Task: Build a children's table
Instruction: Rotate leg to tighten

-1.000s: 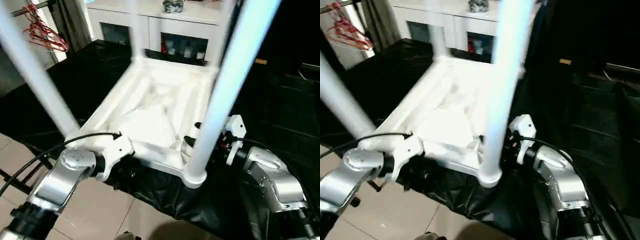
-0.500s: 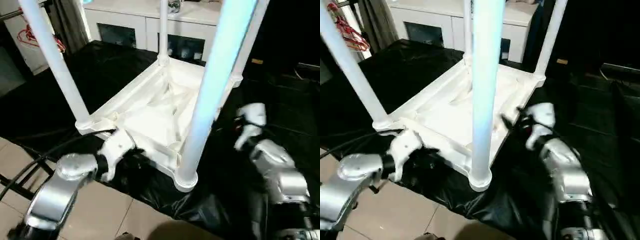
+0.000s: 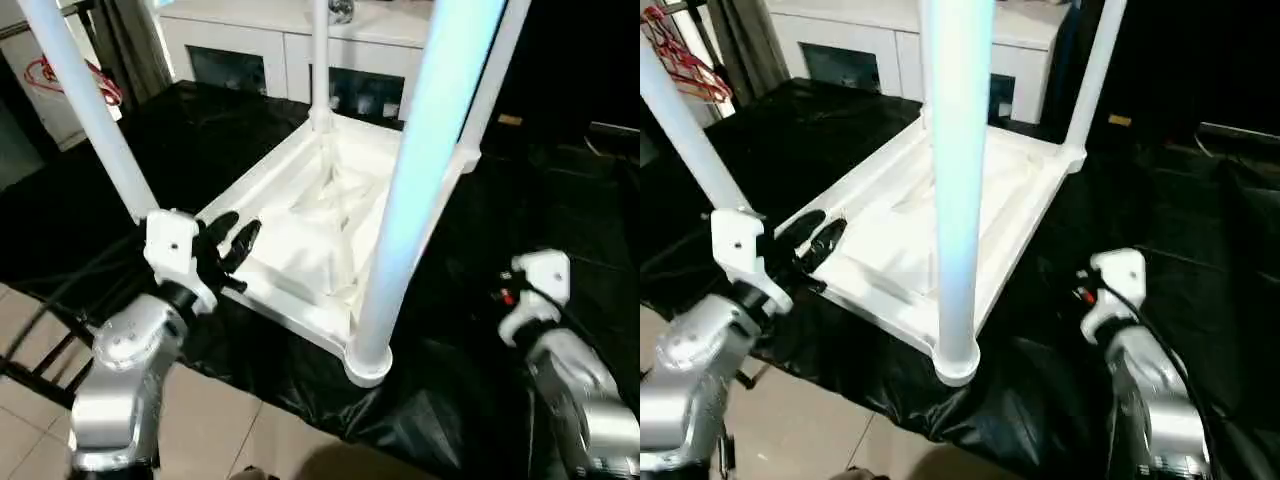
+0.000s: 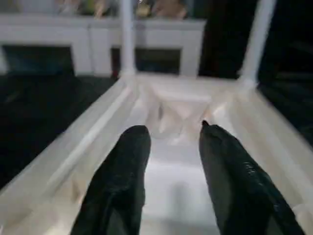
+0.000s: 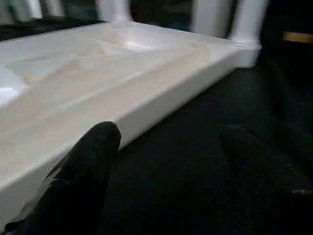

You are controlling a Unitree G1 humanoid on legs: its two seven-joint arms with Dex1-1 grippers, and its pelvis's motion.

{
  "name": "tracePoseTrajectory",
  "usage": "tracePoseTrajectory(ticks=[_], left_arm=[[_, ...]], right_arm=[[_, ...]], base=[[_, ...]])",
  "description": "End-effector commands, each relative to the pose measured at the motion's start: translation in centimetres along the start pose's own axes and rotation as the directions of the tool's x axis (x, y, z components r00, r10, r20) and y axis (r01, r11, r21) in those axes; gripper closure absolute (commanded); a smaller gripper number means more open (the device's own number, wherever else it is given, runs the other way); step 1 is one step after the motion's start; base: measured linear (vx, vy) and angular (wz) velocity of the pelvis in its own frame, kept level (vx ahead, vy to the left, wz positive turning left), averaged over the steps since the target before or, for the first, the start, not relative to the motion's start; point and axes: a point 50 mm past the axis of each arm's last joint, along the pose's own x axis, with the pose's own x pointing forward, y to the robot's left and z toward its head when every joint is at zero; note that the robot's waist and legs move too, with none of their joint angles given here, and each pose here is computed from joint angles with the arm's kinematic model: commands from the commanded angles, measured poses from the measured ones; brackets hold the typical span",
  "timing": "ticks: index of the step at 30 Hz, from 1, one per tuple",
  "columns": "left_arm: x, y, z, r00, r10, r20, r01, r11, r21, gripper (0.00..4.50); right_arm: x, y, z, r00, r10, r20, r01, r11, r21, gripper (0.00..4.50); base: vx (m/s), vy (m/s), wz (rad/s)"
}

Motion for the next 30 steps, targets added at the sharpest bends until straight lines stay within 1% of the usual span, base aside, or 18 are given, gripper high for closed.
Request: tracePoseTrajectory(ticks=[1,2,5,7,8,10,11,12,14,16,19,21,22,23,25,26,28,30], left_arm=[[-0.3,0.6,-1.1,0.995,0.084,-0.058,-0.083,0.996,0.019,2.34],[-0.4,0.8,-1.9,0.987,0.13,-0.09,-0.128,0.991,0.028,2.3],[-0.9,0.7,-2.4,0.98,0.185,-0.069,-0.181,0.981,0.069,2.3],[-1.2,0.7,-2.5,0.976,0.209,-0.063,-0.204,0.976,0.07,2.3],[-1.6,0.5,-2.6,0.977,0.209,-0.046,-0.206,0.977,0.06,2.3],[-1.8,0.1,-3.0,0.98,0.195,-0.048,-0.193,0.981,0.036,2.3],[-1.9,-0.1,-3.4,0.98,0.19,-0.056,-0.187,0.981,0.052,2.3],[-1.9,-0.1,-3.4,0.98,0.19,-0.056,-0.187,0.981,0.052,2.3],[-2.2,-1.1,-3.2,0.986,0.161,-0.044,-0.157,0.984,0.083,2.3],[-2.1,-1.3,-3.0,0.986,0.162,-0.034,-0.159,0.983,0.089,2.3],[-2.6,-1.4,-3.0,0.986,0.166,-0.029,-0.161,0.977,0.141,2.3],[-4.4,-2.1,-3.6,0.979,0.196,-0.05,-0.187,0.972,0.146,2.3],[-4.6,-2.2,-3.7,0.977,0.207,-0.055,-0.198,0.97,0.137,2.3],[-5.1,-2.2,-3.6,0.972,0.23,-0.039,-0.225,0.969,0.099,2.3],[-5.2,-2.2,-3.6,0.971,0.235,-0.039,-0.23,0.968,0.104,2.3],[-5.6,-2.1,-3.5,0.963,0.265,-0.039,-0.257,0.956,0.141,2.3],[-6.0,-1.6,-3.6,0.95,0.31,-0.046,-0.298,0.939,0.171,2.3],[-7.0,-0.3,-3.8,0.92,0.389,-0.052,-0.369,0.902,0.225,2.3]], right_arm=[[-0.4,0.1,0.3,0.998,-0.061,0.02,0.062,0.998,-0.026,0.59],[-0.6,0.3,0.0,0.994,-0.11,0.003,0.11,0.994,-0.02,0.52],[-1.2,1.6,-1.1,0.99,-0.124,-0.066,0.124,0.992,-0.003,0.52],[-1.6,2.1,-1.3,0.991,-0.117,-0.063,0.118,0.993,0.005,0.52],[-2.0,2.5,-1.7,0.991,-0.109,-0.072,0.11,0.994,0.015,0.52],[-2.1,2.6,-2.0,0.992,-0.102,-0.068,0.103,0.995,0.015,0.52],[-2.0,2.4,-2.1,0.991,-0.111,-0.07,0.113,0.993,0.027,0.52],[-2.0,2.4,-2.1,0.991,-0.111,-0.07,0.113,0.993,0.027,0.52],[-1.6,2.2,-1.6,0.99,-0.12,-0.07,0.123,0.991,0.049,0.52],[-1.4,2.2,-1.4,0.992,-0.107,-0.07,0.11,0.993,0.046,0.52],[-1.5,2.7,-1.4,0.994,-0.079,-0.072,0.081,0.996,0.023,0.52],[-2.9,3.0,-1.5,0.996,-0.058,-0.071,0.059,0.998,0.019,0.52],[-3.1,3.0,-1.5,0.996,-0.053,-0.069,0.054,0.998,0.022,0.52],[-3.4,2.8,-1.5,0.996,-0.038,-0.077,0.04,0.999,0.027,0.52],[-3.4,2.8,-1.5,0.997,-0.034,-0.076,0.036,0.999,0.031,0.52],[-3.5,2.6,-1.5,0.997,-0.018,-0.073,0.021,0.999,0.042,0.52],[-3.5,2.1,-1.5,0.997,-0.006,-0.072,0.009,0.999,0.039,0.52],[-3.2,1.9,-1.4,0.998,0.016,-0.066,-0.014,0.999,0.031,0.52]], base=[[0.0,0.0,0.0],[0.0,0.0,0.0],[0.0,0.0,0.0],[0.0,0.0,0.0],[0.0,0.0,0.0],[0.0,0.0,0.0],[-0.051,0.023,-0.13],[-0.051,0.023,-0.13],[0.024,0.063,-0.45],[0.024,0.113,-0.55],[-0.028,0.181,-0.56],[-0.057,0.183,-0.37],[-0.012,0.167,-0.02],[0.019,0.094,0.17],[0.009,0.047,0.09],[0.0,0.0,0.0],[-0.024,-0.041,-0.02],[-0.035,-0.112,-0.02]])
